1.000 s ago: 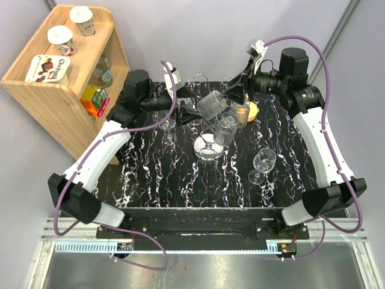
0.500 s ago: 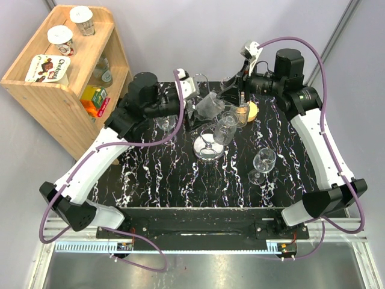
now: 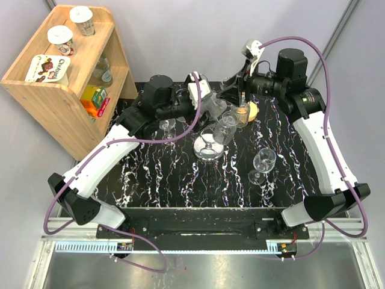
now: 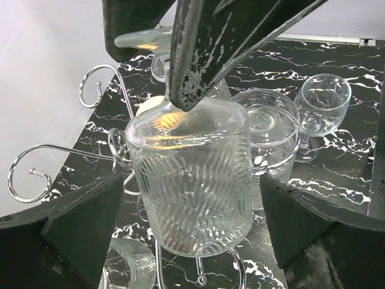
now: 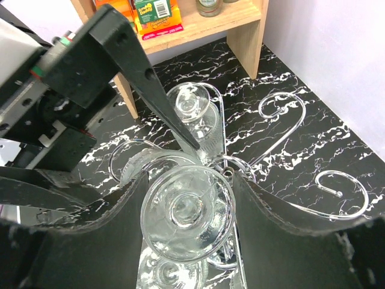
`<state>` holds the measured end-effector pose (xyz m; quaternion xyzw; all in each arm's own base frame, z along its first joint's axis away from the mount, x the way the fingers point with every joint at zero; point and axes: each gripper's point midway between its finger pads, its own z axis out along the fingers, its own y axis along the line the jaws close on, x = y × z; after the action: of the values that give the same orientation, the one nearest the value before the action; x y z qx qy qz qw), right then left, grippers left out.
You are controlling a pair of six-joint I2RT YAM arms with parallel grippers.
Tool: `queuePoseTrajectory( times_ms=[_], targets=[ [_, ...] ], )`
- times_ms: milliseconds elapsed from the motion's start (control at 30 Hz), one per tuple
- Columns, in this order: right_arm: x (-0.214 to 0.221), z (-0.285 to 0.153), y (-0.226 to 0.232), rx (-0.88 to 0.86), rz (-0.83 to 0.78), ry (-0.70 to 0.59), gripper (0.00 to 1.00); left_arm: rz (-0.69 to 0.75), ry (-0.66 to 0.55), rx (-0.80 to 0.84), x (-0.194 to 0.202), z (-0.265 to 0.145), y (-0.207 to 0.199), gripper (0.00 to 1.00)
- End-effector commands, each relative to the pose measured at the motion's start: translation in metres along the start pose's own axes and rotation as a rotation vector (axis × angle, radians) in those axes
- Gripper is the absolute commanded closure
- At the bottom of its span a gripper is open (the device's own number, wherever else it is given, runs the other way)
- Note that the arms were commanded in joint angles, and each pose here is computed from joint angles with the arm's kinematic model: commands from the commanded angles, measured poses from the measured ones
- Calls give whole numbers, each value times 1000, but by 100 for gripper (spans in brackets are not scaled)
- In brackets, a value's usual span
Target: Place the wine glass upside down on the wine glass rack
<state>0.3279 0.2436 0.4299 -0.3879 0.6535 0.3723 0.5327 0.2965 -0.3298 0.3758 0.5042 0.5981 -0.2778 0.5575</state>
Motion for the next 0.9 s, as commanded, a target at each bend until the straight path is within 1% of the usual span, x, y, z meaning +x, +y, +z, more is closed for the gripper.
queuePoseTrajectory(
  times_ms=[0, 167, 400, 533, 600, 633, 733, 800, 867],
  targets=[
    [-50, -18, 27, -12, -109, -127, 100, 10, -53, -70, -30, -6, 10, 1],
    [-53, -17, 32, -30, -103, -135, 100, -4, -45, -96, -32, -3, 9, 1],
    [-51, -14, 36, -45, -88, -140, 100, -29, -22, -127, -25, 6, 13, 5],
    [-53, -16, 38, -44, -92, -145, 100, -46, -13, -129, -22, 9, 12, 5],
    [-53, -17, 39, -50, -93, -146, 100, -55, -5, -126, -18, 11, 11, 6],
    [-52, -16, 39, -51, -89, -143, 100, -57, -3, -127, -17, 11, 11, 9],
    [-49, -15, 39, -55, -86, -139, 100, -54, -6, -127, -18, 10, 11, 22],
    [-49, -16, 38, -49, -89, -139, 100, -51, -9, -121, -20, 9, 10, 28],
    [-48, -16, 39, -51, -90, -137, 100, -43, -10, -114, -21, 7, 8, 37]
  ],
)
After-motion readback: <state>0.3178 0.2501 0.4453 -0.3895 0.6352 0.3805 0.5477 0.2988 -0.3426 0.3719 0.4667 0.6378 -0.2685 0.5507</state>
